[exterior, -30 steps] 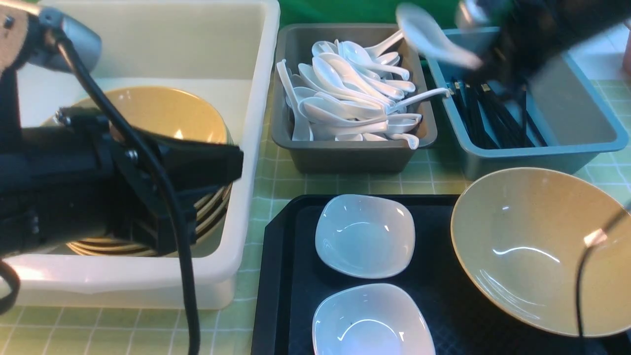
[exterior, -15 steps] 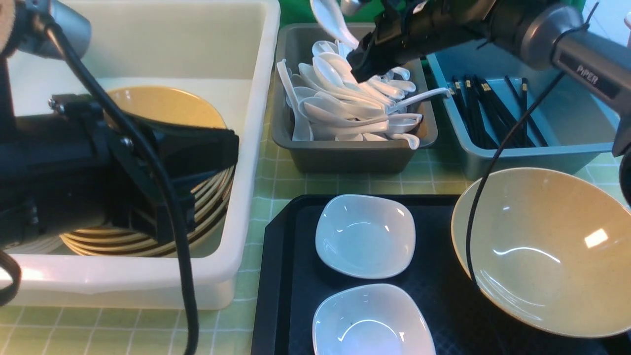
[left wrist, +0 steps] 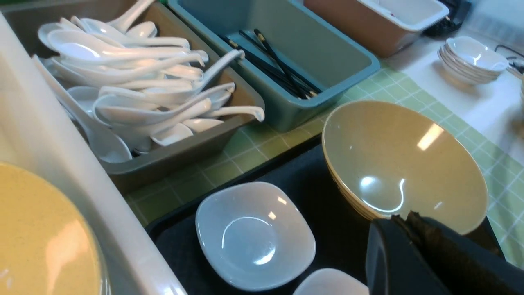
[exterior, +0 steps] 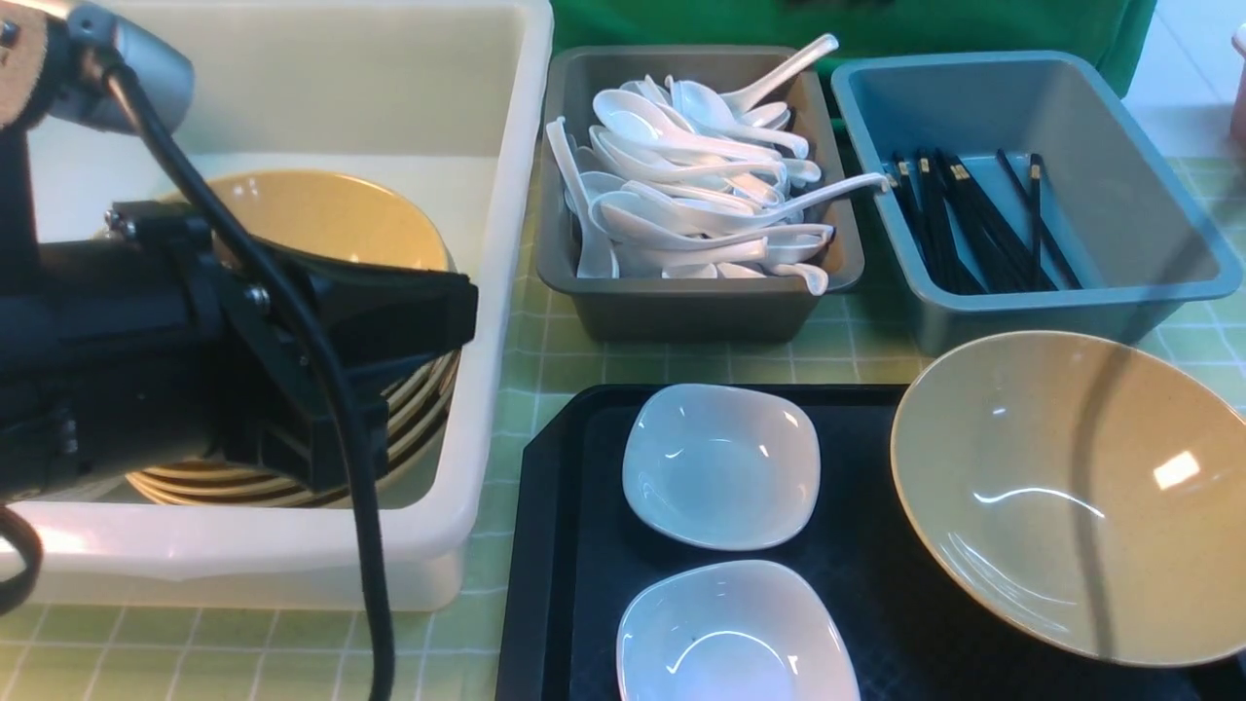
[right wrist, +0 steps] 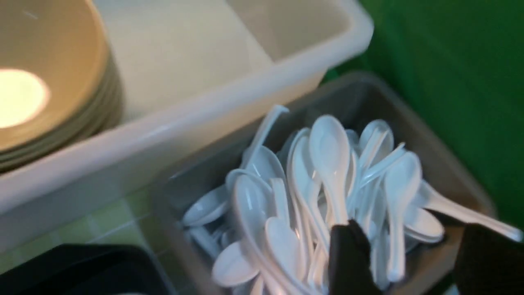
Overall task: On green table put chopsticks spoon bowls plates into blue grey white boxes.
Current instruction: 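Grasp the large bowl on the tray by its rim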
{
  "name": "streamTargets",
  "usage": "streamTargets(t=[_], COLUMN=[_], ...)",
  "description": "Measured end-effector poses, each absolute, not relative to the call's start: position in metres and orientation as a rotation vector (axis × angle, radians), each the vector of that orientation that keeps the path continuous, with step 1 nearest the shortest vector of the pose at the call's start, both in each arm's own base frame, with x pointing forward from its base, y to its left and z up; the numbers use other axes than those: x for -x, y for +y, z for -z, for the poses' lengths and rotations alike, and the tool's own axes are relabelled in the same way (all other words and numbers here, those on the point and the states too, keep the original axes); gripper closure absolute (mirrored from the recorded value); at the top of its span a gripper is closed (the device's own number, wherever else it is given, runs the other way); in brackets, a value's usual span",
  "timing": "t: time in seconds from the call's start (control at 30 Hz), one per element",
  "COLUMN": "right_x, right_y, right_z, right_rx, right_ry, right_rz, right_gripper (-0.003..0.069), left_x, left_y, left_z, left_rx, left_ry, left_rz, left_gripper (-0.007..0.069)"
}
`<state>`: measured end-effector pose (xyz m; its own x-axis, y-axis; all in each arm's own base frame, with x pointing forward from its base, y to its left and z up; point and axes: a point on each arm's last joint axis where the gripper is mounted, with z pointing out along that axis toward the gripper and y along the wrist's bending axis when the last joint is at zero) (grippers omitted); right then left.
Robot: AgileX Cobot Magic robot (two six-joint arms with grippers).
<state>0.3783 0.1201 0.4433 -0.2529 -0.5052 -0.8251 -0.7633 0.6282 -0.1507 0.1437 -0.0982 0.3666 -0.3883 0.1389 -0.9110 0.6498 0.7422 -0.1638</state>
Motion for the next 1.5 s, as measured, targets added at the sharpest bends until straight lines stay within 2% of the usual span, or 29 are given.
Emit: streamTargets(t=[0.07,0.17,0.27,0.3,0.33,0.37,0.5,0.53,0.63,0.67,0.7,0.8,0.87,0.93,1.0,1.2,1.27,1.33,1.37,1.4,1.5], right_x=[-0.332,-0.274,-0.225,-0.213,-0.182,-0.174,-0.124,-0.1,-0.076,-0.07,-0.069,-0.058,-0.054,-0.05,-0.049,-0.047,-0.047,-0.047,-0.047,-0.047,-0.047], right_y=[0.11,0.097,0.086,0.083,0.076,0.074,0.061,0.055,0.046,0.044,0.043,0.037,0.036,0.035,0.035,0.035,0.035,0.035,0.035,0.035,0.035], right_z=[-0.47,-0.482,-0.466,-0.466,-0.449,-0.438,-0.409,-0.391,-0.372,-0.369,-0.369,-0.37,-0.371,-0.373,-0.373,-0.37,-0.37,-0.37,-0.37,-0.37,-0.37], right_rx=[1.041,1.063,1.046,1.016,0.961,0.936,0.822,0.765,0.689,0.669,0.67,0.597,0.58,0.571,0.571,0.585,0.586,0.586,0.59,0.59,0.596], right_ry=[1.905,1.963,2.051,2.065,2.079,2.091,2.051,2.037,2.038,2.041,2.041,2.02,2.0,1.974,1.978,2.006,2.007,2.007,2.006,2.006,2.003], right_rz=[-0.321,-0.324,-0.376,-0.357,-0.363,-0.367,-0.356,-0.354,-0.33,-0.312,-0.306,-0.277,-0.277,-0.275,-0.277,-0.282,-0.282,-0.282,-0.28,-0.28,-0.275], right_gripper=[0.0373,0.0454,0.0543,0.0562,0.0608,0.0622,0.0636,0.0637,0.0637,0.0637,0.0637,0.0637,0.0637,0.0637,0.0637,0.0637,0.0637,0.0637,0.0637,0.0636,0.0636], left_x=[-0.149,-0.159,-0.17,-0.174,-0.18,-0.184,-0.201,-0.214,-0.234,-0.242,-0.245,-0.274,-0.285,-0.304,-0.32,-0.343,-0.344,-0.344,-0.343,-0.342,-0.341], left_y=[-0.101,-0.108,-0.122,-0.126,-0.14,-0.148,-0.18,-0.2,-0.232,-0.241,-0.244,-0.279,-0.289,-0.306,-0.319,-0.339,-0.341,-0.343,-0.344,-0.344,-0.343], left_z=[-0.363,-0.353,-0.338,-0.335,-0.33,-0.332,-0.331,-0.33,-0.322,-0.321,-0.316,-0.294,-0.287,-0.262,-0.238,-0.199,-0.197,-0.196,-0.198,-0.199,-0.205], left_rx=[-0.589,-0.577,-0.618,-0.639,-0.719,-0.76,-0.85,-0.859,-0.877,-0.886,-0.88,-0.889,-0.889,-0.868,-0.87,-0.884,-0.891,-0.911,-0.925,-0.936,-0.943], left_ry=[1.948,2.02,2.133,2.155,2.204,2.21,2.269,2.307,2.379,2.388,2.407,2.477,2.495,2.568,2.623,2.686,2.688,2.688,2.682,2.679,2.67], left_rz=[0.642,0.69,0.785,0.798,0.864,0.887,0.96,0.978,0.944,0.92,0.917,0.866,0.856,0.85,0.837,0.821,0.83,0.855,0.883,0.886,0.919], left_gripper=[0.0627,0.0627,0.0627,0.0626,0.0625,0.0624,0.0601,0.0567,0.0483,0.0449,0.0449,0.0335,0.0307,0.028,0.0281,0.0305,0.0346,0.0428,0.0517,0.0553,0.0603])
